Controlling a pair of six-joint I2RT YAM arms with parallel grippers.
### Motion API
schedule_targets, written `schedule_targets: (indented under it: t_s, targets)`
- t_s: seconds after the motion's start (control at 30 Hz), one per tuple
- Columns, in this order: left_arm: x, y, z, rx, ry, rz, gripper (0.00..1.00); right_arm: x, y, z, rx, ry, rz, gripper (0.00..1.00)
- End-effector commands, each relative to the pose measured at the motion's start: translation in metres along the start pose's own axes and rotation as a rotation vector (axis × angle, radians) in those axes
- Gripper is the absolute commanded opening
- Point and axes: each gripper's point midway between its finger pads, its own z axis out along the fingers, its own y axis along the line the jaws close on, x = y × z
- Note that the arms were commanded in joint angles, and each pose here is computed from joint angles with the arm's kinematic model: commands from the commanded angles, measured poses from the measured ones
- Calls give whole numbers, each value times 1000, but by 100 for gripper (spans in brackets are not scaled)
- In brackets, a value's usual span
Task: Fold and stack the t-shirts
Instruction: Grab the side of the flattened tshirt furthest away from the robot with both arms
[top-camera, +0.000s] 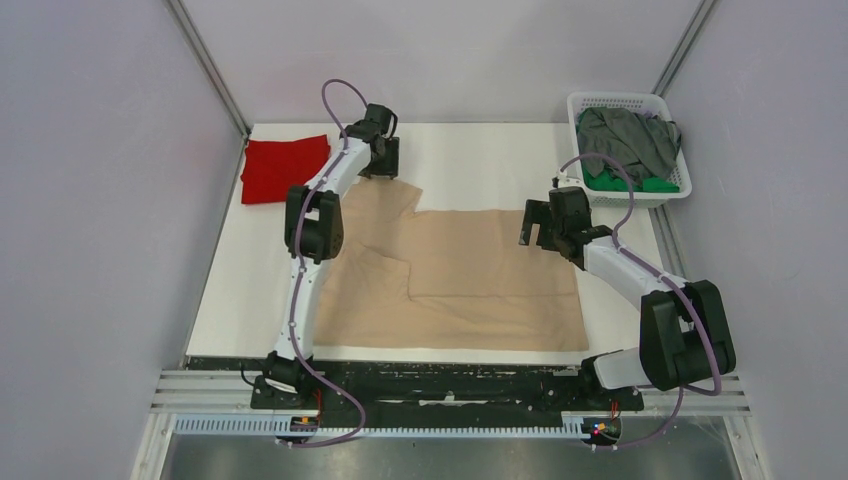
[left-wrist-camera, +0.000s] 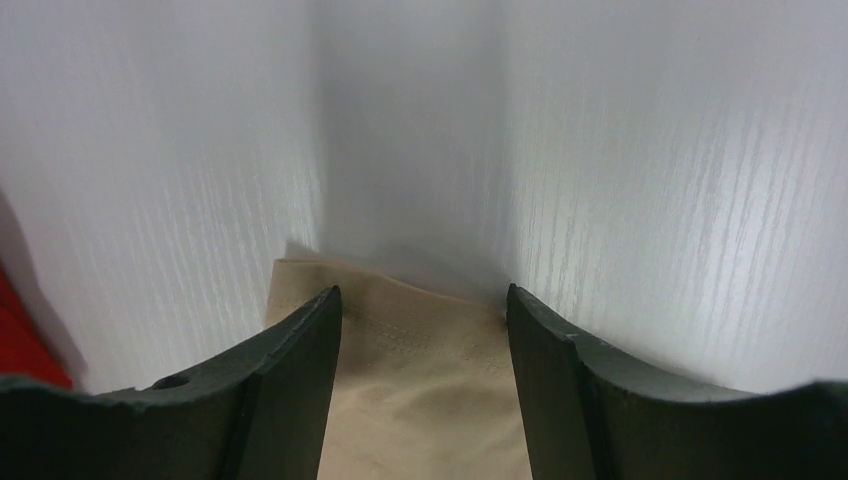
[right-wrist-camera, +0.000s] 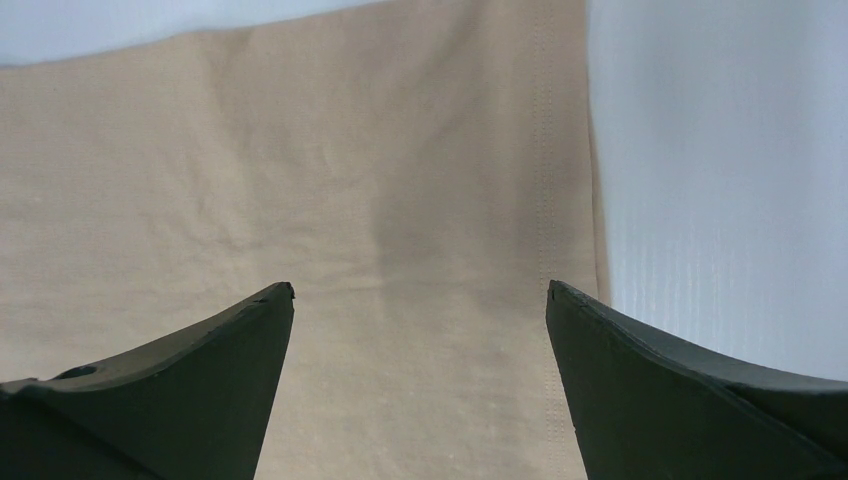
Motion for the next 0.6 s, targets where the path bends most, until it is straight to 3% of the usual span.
schedule_targets:
  t_s: [0.0,0.27,0.57]
  targets:
    - [29,1,-17,15,109,24,67,-17,3,-4,-21,-53,1,99]
    - [23,12,-16,-53,87,12,55,-13,2,-6,-24,-50,7,99]
    - [17,16,-24,-77,67,-13,12,-27,-3,-7,10,-84,5,99]
